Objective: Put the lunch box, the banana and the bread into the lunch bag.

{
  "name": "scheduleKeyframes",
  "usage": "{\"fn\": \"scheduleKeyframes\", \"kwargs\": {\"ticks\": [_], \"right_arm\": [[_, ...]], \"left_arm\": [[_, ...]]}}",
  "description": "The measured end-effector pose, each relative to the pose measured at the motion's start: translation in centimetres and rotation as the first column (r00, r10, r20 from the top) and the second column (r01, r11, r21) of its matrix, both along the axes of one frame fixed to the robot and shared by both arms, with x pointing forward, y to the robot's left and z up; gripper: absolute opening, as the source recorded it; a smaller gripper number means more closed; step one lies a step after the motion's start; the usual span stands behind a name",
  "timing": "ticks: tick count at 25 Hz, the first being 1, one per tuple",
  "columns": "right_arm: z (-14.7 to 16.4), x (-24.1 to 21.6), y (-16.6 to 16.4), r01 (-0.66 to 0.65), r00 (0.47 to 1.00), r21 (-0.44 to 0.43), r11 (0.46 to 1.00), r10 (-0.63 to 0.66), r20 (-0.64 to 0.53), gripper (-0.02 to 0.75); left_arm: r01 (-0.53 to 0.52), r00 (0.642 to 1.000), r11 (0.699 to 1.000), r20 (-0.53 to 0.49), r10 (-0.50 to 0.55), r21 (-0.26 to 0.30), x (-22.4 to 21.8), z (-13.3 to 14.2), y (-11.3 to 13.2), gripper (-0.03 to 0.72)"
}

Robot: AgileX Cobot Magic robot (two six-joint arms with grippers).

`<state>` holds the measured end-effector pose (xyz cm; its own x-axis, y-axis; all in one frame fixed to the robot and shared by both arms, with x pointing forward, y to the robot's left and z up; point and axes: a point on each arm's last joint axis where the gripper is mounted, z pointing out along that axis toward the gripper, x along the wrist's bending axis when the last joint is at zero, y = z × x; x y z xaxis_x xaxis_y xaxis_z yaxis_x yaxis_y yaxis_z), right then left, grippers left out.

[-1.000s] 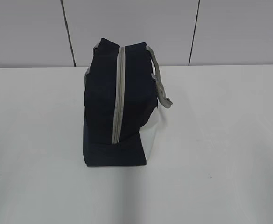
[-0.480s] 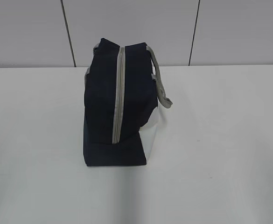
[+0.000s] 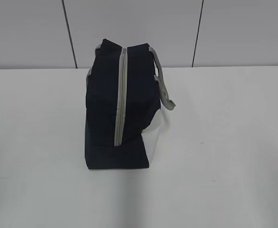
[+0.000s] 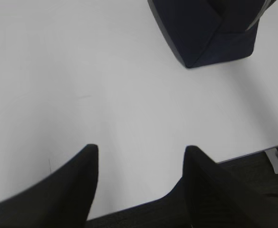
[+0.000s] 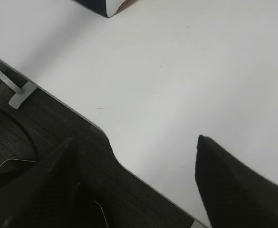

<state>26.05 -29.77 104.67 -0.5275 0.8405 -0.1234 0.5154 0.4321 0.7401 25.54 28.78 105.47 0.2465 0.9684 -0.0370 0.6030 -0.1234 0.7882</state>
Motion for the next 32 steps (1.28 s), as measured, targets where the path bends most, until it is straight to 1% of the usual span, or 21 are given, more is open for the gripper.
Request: {"fn": "scheduleKeyframes", "kwargs": {"ticks": [2,3,6,9,11,15,18,21,28,32], "right_arm": [[0.0,0.0,0.0,0.014,1.000,0.005,1.000,-0.014,0.000,0.560],[0.0,-0.1,-0.1,0.041,0.999,0.006,0.999,-0.041,0.001,0.560],[0.0,-0.2,-0.5,0.190,0.982,0.013,0.982,-0.190,0.011,0.560],[0.1,-0.8,-1.0,0.374,0.926,0.035,0.927,-0.376,0.041,0.560],[0.1,-1.4,-1.2,0.483,0.872,0.053,0.874,-0.486,0.065,0.560],[0.1,-2.6,-1.3,0.614,0.774,0.095,0.784,-0.621,0.122,0.560],[0.1,-3.3,-1.2,0.667,0.719,0.117,0.735,-0.677,0.153,0.560],[0.1,-3.4,-1.1,0.688,0.698,0.122,0.716,-0.698,0.160,0.560],[0.1,-3.4,-1.1,0.689,0.697,0.123,0.714,-0.700,0.159,0.560],[0.1,-3.4,-1.1,0.689,0.697,0.123,0.714,-0.700,0.159,0.560]], "left_arm": [[0.000,1.000,1.000,0.001,0.000,0.000,0.0,0.0,0.0,0.403],[0.000,1.000,1.000,0.005,0.000,-0.001,-0.1,0.0,0.0,0.403],[-0.010,0.999,1.000,0.030,0.010,-0.003,-0.5,0.0,0.1,0.403],[-0.041,0.997,0.999,0.062,0.041,-0.006,-0.9,0.1,0.2,0.403],[-0.059,0.995,0.998,0.082,0.059,-0.009,-1.2,0.1,0.2,0.403],[-0.092,0.987,0.996,0.128,0.093,-0.014,-1.9,0.1,0.2,0.393],[-0.115,0.979,0.993,0.166,0.117,-0.018,-2.5,0.0,0.2,0.377],[-0.131,0.974,0.991,0.185,0.132,-0.020,-2.9,0.0,0.2,0.361],[-0.137,0.973,0.990,0.185,0.138,-0.020,-2.9,0.0,0.2,0.299],[-0.137,0.973,0.990,0.185,0.138,-0.020,-2.9,0.0,0.2,0.280]]}}
